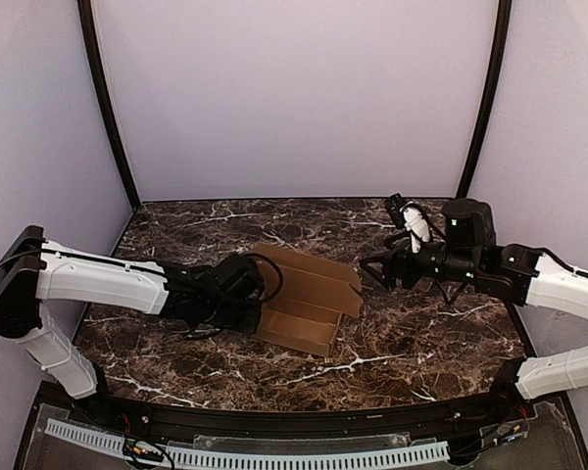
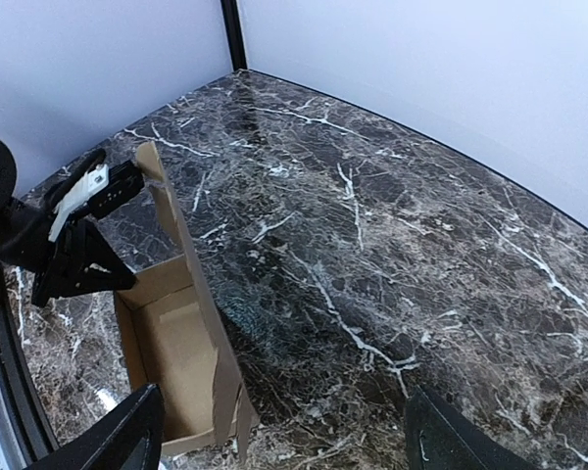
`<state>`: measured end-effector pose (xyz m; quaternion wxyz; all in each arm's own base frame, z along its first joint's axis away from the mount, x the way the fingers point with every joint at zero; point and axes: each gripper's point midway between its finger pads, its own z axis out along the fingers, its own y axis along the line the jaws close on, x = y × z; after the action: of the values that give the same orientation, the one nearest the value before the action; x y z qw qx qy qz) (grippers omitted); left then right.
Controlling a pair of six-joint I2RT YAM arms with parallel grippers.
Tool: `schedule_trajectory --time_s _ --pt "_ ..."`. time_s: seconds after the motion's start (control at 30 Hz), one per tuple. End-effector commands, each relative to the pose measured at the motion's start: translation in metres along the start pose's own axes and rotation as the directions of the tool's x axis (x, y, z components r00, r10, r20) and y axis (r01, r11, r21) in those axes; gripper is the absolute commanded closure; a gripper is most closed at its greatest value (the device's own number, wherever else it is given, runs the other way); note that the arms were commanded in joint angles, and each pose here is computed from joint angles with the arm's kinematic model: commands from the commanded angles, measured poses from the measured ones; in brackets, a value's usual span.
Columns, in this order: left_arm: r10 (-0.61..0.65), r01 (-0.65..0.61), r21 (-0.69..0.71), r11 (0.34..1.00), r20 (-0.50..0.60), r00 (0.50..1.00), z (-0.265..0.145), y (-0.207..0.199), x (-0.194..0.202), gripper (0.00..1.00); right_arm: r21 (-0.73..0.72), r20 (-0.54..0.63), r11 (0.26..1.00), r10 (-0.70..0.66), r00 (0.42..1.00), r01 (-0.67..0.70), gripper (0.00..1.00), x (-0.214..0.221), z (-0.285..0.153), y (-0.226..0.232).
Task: Fold the paper box
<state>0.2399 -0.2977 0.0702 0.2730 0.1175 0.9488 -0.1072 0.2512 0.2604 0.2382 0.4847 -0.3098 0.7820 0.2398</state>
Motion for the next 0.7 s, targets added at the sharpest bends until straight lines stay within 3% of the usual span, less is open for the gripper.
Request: schedule_trajectory --time_s 0.0,0.17,0.37,0.67 --pt "-0.145 0.148 -0.03 0.989 0.069 0.987 -0.016 0.017 -0.007 0.99 -0.118 0.086 0.993 -0.003 0.996 0.013 0.17 -0.004 -0.001 0.018" --pt "-0.2 0.202 -0.012 0.979 0.104 0.974 -0.025 0.025 -0.006 1.0 -0.207 0.083 0.978 -0.023 0.996 0.04 0.19 0.02 0.01 0.032" --pt "-0.224 0.226 -0.003 0.974 0.121 0.967 -0.029 0.028 -0.007 1.0 -0.216 0.09 0.974 -0.043 0.995 0.062 0.24 0.026 0.023 0.033" --pt "-0.234 0.235 0.004 0.972 0.11 0.966 -0.022 0.027 -0.001 1.0 -0.239 0.054 0.969 -0.044 0.998 0.056 0.41 0.033 0.053 0.035"
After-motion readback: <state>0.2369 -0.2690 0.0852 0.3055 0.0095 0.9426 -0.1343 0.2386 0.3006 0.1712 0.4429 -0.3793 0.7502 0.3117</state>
